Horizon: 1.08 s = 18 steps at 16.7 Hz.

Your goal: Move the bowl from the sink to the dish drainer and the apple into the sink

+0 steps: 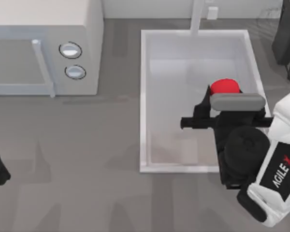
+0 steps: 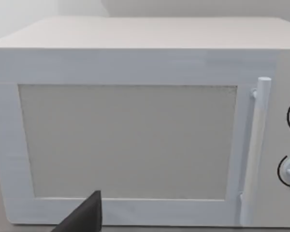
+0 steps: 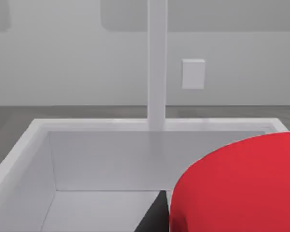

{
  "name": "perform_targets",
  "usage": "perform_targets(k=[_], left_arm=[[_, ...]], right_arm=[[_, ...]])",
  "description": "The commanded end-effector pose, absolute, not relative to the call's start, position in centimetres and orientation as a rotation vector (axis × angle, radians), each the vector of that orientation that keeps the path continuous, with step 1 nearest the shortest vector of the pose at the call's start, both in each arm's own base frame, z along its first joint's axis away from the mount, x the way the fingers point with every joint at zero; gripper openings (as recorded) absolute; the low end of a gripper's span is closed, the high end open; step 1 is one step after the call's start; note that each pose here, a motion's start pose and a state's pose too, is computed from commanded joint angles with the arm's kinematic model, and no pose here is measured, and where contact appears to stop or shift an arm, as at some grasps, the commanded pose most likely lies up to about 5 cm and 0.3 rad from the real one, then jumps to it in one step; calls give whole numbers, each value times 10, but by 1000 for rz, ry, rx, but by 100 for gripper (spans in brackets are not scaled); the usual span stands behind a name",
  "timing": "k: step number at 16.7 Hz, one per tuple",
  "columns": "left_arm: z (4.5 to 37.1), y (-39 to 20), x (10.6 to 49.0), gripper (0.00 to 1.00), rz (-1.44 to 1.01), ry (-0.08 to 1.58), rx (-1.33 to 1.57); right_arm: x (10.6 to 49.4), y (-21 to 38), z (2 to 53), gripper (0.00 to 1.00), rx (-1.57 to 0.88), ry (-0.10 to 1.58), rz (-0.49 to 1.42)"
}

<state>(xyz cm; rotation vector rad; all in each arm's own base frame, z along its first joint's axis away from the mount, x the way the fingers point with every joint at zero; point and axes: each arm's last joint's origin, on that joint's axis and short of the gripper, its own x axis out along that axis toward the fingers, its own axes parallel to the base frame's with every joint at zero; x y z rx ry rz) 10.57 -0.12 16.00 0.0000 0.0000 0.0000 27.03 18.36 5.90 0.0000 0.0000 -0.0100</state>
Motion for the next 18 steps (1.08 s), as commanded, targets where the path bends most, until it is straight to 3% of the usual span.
perform_targets(k=[6,18], left_arm=[[160,-1,106,100,0,0,0],[160,-1,106,100,0,0,0]], right_arm=[[270,184,59,98,0,0,-10],[269,178,62,100,-9,17,0]])
